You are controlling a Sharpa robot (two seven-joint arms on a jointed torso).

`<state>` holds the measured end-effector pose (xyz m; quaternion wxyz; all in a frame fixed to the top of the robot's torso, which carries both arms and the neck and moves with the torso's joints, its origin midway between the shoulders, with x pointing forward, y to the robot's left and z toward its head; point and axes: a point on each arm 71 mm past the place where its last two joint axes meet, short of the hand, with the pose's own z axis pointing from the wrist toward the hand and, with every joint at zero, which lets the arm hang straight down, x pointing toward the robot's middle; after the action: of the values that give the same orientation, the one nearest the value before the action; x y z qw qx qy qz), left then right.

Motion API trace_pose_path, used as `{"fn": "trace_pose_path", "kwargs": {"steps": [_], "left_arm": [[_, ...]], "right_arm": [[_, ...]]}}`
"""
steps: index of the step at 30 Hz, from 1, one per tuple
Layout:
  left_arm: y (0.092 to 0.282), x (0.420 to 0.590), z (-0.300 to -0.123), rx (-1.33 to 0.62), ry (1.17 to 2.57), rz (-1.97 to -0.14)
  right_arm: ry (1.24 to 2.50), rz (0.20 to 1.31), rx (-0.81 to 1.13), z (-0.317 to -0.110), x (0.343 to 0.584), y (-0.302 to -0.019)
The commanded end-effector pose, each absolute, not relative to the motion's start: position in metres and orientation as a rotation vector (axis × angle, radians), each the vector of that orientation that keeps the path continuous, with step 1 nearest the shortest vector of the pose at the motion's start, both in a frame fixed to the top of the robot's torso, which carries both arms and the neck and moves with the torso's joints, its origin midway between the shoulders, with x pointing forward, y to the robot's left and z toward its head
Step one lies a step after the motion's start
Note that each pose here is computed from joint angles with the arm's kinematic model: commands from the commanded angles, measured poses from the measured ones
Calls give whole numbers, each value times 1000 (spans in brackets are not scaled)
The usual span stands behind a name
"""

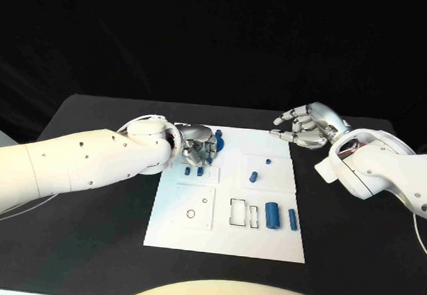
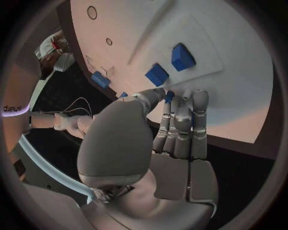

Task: Assemble the parts on the task board

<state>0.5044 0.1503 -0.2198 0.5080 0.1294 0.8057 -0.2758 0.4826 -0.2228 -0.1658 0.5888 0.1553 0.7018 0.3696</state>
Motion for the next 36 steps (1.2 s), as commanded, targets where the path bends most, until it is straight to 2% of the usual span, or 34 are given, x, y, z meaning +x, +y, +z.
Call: {"fn": "trace_pose_path", "kwargs": {"steps": [1,19,36], "left_arm": [[148,505,-221,310,1959,-673],[149,510,-227,279,1971,-681],[147,508,-222,254,1899,-780]], "right_arm": [[1629,870,341,-165,482,-221],[1633,872,339,-165,482,-220],[1636,873,338,-166,482,-220]]}}
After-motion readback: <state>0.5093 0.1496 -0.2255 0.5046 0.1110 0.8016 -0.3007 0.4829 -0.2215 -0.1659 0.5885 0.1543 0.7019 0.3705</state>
